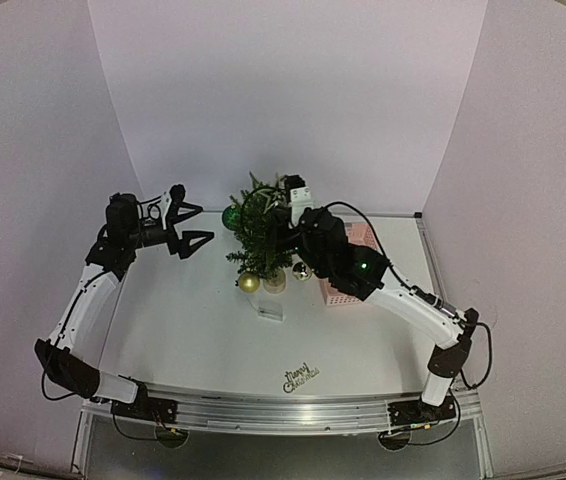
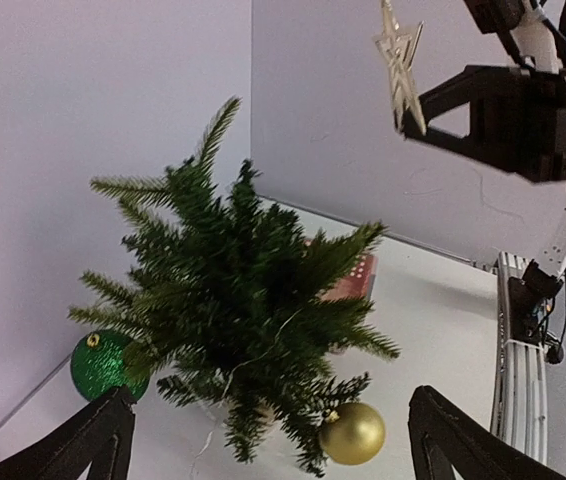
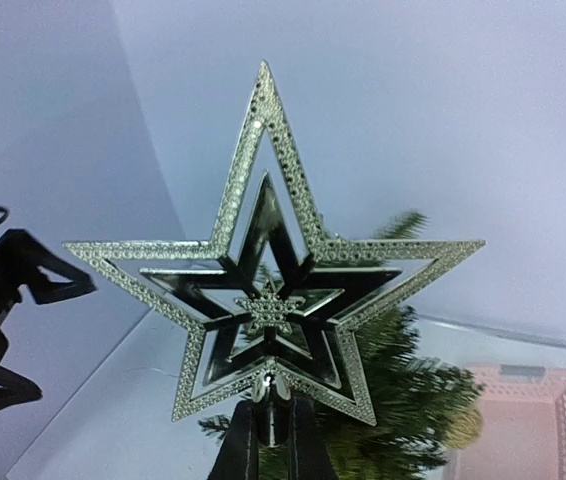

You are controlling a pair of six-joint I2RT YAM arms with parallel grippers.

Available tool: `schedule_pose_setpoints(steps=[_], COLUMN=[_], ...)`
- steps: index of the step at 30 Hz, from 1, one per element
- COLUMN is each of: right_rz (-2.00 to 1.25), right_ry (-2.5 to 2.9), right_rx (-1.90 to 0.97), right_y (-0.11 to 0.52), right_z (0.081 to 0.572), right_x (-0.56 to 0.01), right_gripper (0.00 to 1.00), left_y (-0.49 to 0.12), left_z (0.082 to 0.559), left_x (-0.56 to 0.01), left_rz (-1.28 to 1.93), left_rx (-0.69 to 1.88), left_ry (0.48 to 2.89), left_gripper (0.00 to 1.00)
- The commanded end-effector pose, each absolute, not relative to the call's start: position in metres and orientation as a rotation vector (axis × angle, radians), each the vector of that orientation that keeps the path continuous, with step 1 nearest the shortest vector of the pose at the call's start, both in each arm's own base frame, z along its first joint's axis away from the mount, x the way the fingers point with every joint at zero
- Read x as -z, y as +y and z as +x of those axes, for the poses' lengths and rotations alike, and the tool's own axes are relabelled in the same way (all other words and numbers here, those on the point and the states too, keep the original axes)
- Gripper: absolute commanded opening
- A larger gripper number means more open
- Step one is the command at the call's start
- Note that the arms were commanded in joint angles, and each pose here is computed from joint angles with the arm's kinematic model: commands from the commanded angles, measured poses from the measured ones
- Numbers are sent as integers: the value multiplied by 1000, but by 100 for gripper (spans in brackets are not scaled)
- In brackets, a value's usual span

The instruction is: Decorate the small christmas tree

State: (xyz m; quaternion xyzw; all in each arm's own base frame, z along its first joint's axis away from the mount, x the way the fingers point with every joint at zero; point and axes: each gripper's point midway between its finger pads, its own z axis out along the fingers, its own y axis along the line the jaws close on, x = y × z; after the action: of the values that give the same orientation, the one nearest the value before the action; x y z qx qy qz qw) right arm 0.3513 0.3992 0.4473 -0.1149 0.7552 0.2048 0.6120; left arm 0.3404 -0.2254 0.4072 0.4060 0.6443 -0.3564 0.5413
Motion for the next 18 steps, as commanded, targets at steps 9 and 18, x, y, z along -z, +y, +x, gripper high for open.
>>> schedule_pose_setpoints(steps=[9, 18], right_rz=[-393, -356], right_ry=[1548, 1560], right_rx=[-494, -510], right_y=[489, 497], right_z=[314, 313], right_x=[-469, -461], right_gripper=[0, 0], left_y=[-273, -281], left_z=[293, 301], left_x=[-475, -478], left_rz=[1007, 929], left_rx=[990, 1107], left_ry=[1290, 1271], left_gripper=[98, 49])
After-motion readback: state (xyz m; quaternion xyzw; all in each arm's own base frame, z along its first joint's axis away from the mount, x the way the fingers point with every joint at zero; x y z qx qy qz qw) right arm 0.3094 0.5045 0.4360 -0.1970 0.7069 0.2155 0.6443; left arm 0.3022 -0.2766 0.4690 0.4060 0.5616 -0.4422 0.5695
